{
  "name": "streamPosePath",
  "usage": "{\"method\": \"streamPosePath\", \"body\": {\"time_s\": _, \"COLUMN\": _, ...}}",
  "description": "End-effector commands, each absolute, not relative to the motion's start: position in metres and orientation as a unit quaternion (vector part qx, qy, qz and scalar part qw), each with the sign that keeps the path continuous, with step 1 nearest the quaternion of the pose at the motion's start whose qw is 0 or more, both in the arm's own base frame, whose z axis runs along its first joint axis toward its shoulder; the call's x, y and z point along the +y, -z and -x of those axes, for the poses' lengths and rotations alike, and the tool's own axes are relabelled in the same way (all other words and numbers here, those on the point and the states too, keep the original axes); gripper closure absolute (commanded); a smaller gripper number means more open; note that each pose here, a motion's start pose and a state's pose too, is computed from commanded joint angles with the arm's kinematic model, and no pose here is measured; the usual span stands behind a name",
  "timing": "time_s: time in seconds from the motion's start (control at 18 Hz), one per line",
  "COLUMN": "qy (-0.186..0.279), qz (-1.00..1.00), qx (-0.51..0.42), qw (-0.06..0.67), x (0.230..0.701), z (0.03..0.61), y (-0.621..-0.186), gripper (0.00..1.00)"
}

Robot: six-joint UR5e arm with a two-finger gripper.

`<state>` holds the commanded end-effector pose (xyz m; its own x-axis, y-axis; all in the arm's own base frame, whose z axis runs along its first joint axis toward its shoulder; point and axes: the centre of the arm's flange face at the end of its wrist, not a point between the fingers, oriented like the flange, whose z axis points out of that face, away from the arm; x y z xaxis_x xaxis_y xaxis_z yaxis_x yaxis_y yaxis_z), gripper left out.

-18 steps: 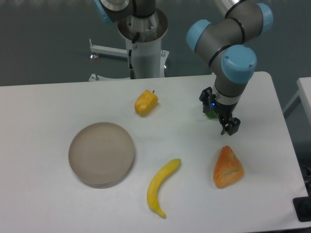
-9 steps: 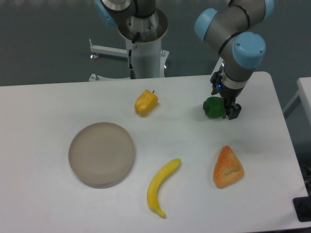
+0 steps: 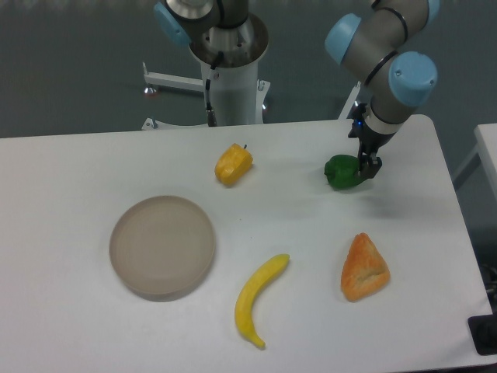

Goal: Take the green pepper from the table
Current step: 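Lower the open gripper onto the green pepper and close on it, then lift the held green pepper up off the table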

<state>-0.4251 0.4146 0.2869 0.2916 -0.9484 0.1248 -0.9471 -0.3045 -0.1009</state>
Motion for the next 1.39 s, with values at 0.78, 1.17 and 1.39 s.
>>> {"method": "streamPosePath", "body": {"time_s": 0.78, "qy": 0.090, "qz": 0.803, "qx": 0.588, "qw": 0.027, "x": 0.426, "z": 0.426, "y": -0.245, "gripper": 0.08}}
{"method": "streamPosePath", "body": {"time_s": 1.17, "qy": 0.073, "qz": 0.806, "qx": 0.587, "qw": 0.025, "x": 0.435, "z": 0.440, "y": -0.259, "gripper": 0.68}}
{"method": "streamPosePath", "body": {"time_s": 1.39, "qy": 0.055, "qz": 0.847, "qx": 0.529, "qw": 0.018, "x": 0.445, "z": 0.442, "y": -0.284, "gripper": 0.75}}
